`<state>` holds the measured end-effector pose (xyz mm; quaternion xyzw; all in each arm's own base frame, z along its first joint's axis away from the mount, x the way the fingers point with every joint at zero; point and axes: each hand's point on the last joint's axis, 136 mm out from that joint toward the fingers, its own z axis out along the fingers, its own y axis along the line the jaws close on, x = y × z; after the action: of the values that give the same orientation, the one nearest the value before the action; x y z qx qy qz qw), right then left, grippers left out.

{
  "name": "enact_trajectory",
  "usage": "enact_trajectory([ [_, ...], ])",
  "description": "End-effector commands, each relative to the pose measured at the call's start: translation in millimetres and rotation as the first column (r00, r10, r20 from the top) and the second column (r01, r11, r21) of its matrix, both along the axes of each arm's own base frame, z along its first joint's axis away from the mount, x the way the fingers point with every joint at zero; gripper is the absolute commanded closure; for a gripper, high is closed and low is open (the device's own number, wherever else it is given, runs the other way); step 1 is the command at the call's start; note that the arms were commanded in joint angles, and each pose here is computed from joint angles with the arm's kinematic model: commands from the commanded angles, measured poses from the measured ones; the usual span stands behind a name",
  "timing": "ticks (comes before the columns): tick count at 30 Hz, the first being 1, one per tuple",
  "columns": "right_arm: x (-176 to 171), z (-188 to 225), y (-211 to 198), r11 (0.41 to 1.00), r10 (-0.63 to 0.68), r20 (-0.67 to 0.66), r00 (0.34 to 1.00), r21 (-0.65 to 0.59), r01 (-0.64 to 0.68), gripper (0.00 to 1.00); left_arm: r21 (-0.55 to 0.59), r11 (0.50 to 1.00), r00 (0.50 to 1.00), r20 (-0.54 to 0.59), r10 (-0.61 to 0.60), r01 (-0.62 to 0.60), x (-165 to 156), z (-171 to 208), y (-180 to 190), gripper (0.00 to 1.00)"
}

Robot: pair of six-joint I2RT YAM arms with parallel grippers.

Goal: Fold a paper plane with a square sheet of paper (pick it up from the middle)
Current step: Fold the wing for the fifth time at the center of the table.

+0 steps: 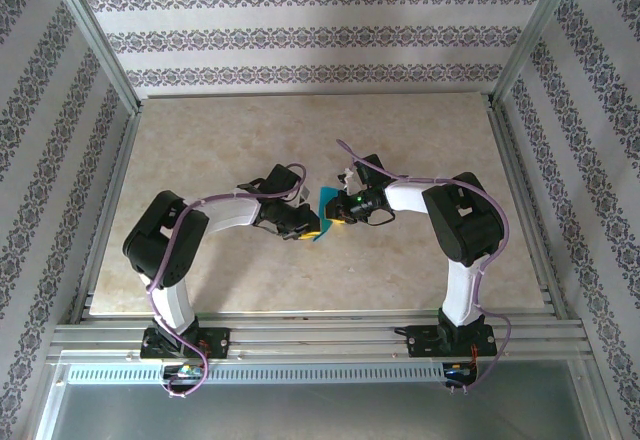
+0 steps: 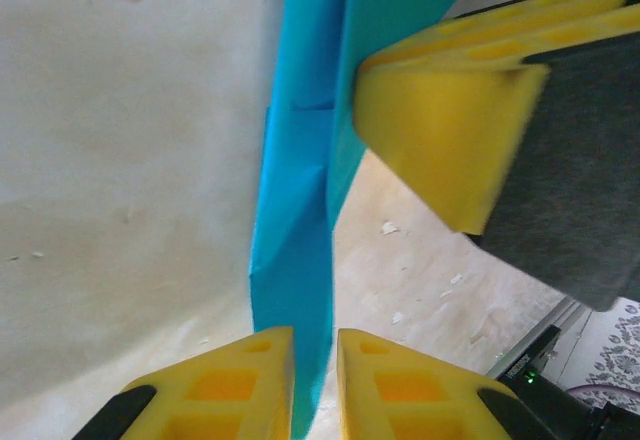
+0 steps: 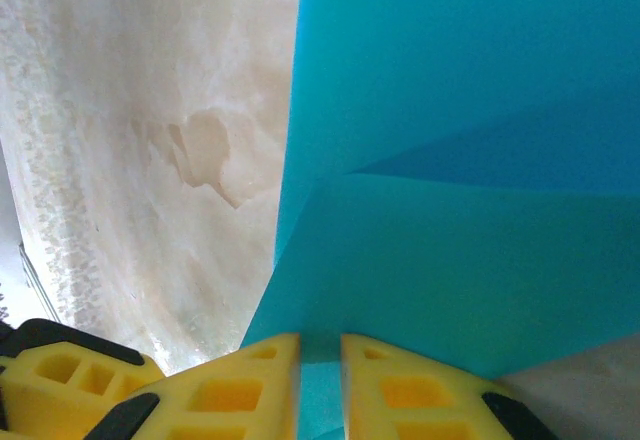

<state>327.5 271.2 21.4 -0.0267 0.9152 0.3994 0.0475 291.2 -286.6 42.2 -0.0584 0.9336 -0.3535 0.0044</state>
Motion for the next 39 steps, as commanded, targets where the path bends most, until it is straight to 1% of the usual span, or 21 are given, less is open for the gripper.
enact_trajectory([
  [1,-3.8,-7.5,-0.8,0.999,0.004,-0.009,1.0,-0.032,-0.005,0.81,0.011,1.0,0.999,-0.029,-0.022,0.022,-4.7,-3.7,-2.0,0.81],
  [5,-3.7,-7.8,-1.0,0.999,0.003,-0.01,1.0,-0.033,-0.003,0.81,0.008,0.999,0.999,-0.023,-0.032,0.032,-4.4,-2.6,-5.5,0.89],
  [19,-4.7,-10.0,-1.7,0.999,-0.002,-0.016,1.0,-0.04,0.002,0.81,0.011,0.998,0.998,-0.028,-0.061,0.061,-12.0,-8.5,-13.3,0.97],
  [29,-5.3,-11.0,-2.5,0.999,-0.005,-0.019,1.0,-0.044,0.004,0.81,0.03,0.997,0.996,-0.051,-0.073,0.075,-16.9,-17.9,-13.9,0.98],
  [35,-6.3,-11.3,-2.7,0.999,-0.006,-0.021,1.0,-0.042,0.005,0.8,0.05,0.996,0.996,-0.06,-0.071,0.074,-18.3,-22.9,-12.3,0.96],
  [39,-4.9,-4.5,-0.7,1.0,-0.01,-0.009,1.0,-0.023,0.009,0.8,0.052,0.996,0.995,-0.064,-0.072,0.075,-18.8,-24.2,-13.1,0.96],
])
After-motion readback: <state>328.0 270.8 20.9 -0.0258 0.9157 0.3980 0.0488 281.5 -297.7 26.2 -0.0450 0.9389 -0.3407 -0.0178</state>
